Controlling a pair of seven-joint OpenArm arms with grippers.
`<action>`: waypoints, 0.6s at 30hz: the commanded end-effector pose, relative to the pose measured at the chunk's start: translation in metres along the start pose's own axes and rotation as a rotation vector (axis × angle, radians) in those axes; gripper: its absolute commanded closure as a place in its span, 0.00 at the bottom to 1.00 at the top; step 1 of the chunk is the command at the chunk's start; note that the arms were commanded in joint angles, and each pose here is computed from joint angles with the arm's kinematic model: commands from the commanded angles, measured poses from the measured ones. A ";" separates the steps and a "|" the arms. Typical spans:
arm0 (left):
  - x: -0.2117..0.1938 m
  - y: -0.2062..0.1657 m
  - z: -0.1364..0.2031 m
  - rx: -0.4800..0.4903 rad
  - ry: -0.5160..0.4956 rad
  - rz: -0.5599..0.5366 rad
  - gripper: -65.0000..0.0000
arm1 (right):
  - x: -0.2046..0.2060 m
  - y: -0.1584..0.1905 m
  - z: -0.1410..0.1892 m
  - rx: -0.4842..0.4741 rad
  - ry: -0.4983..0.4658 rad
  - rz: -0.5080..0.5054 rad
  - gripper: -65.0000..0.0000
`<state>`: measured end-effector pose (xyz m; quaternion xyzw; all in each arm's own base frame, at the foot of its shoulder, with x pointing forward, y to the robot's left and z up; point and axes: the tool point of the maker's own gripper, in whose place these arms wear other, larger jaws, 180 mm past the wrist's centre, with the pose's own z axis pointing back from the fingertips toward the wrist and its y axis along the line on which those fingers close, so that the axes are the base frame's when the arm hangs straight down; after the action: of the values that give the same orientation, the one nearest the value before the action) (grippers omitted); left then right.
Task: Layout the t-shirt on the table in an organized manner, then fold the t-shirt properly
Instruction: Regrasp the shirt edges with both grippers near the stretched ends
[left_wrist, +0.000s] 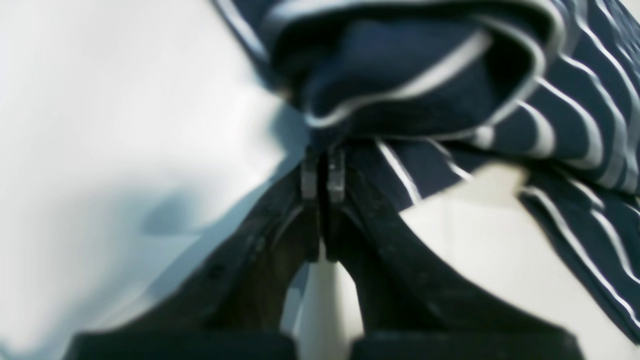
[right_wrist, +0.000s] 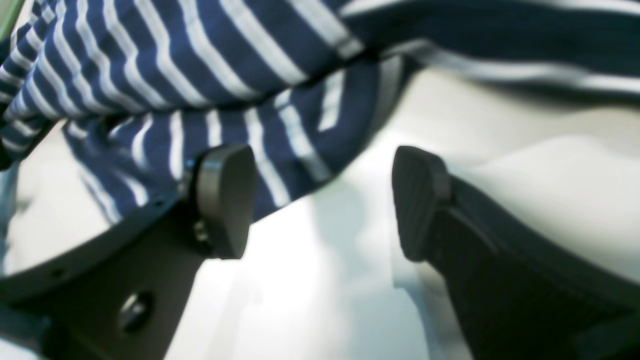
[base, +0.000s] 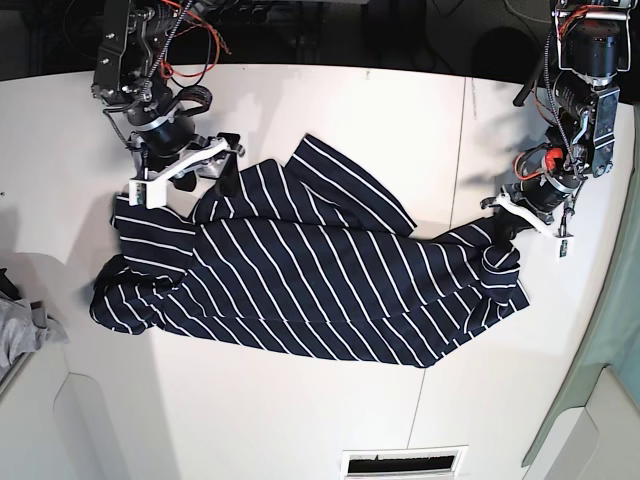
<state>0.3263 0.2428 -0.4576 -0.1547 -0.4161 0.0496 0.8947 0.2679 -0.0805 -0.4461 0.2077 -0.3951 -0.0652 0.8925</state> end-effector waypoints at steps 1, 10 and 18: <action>0.015 0.000 0.002 -0.022 -0.032 -0.007 1.00 | 0.014 0.012 -0.004 0.026 -0.055 0.018 0.35; 0.017 -0.012 0.004 -0.090 -0.045 0.020 1.00 | -0.023 0.018 -0.024 -0.047 0.002 0.071 0.35; 0.015 -0.012 0.004 -0.090 -0.042 0.024 1.00 | -0.028 0.016 -0.025 -0.049 -0.005 0.063 0.39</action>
<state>0.3210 0.2310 -0.4558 -0.1959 -0.4115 0.0520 0.8886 0.2712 -0.0494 -0.4678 0.1784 -0.4175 -0.0484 0.8897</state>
